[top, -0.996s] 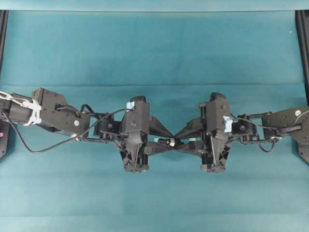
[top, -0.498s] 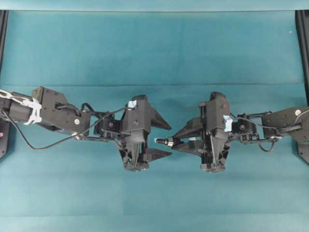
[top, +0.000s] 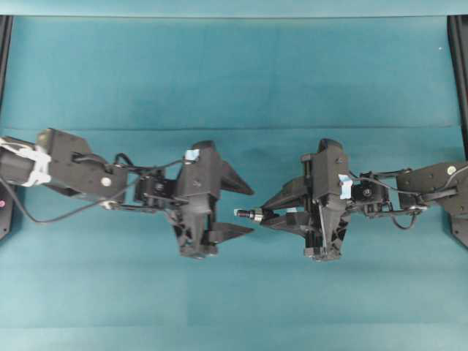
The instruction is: Insert the washer onto the shaft with both hands.
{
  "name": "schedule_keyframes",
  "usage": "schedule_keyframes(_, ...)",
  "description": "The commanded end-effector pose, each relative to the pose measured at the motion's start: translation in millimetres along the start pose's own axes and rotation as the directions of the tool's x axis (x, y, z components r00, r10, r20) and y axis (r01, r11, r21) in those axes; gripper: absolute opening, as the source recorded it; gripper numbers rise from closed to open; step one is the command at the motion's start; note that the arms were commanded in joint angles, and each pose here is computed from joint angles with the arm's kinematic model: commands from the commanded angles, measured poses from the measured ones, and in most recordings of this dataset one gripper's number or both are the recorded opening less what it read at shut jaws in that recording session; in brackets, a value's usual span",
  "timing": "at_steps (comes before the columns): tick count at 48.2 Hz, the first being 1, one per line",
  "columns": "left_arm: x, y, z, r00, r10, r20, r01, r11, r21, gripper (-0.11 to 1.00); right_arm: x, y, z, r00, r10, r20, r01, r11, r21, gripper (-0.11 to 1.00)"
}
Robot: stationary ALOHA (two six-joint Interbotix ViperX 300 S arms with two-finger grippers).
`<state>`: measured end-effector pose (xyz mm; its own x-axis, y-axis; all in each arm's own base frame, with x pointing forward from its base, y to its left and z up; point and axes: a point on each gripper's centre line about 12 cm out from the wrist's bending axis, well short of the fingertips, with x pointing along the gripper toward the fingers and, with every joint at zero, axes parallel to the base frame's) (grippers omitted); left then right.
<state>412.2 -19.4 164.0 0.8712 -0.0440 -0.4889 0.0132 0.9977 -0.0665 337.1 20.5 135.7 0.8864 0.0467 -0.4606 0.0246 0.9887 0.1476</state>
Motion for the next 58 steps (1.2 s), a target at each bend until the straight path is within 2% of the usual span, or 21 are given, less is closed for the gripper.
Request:
schedule_keyframes(1,-16,-3,12,1.0,-0.007,0.023,0.007,1.0,0.009,0.9,-1,1,5,1.0,0.004,0.02,-0.004,1.0,0.002,0.0)
schedule_keyframes(41,-95,-1,-17,0.998,0.001,-0.06,0.0,1.0,0.016,0.88,-1,1,5,1.0,0.002,0.018,-0.002,1.0,0.005,0.0)
schedule_keyframes(58,-104,0,-21,0.998,0.002,-0.057,-0.001,1.0,0.016,0.88,-1,1,5,1.0,0.002,0.017,-0.002,1.0,0.006,0.0)
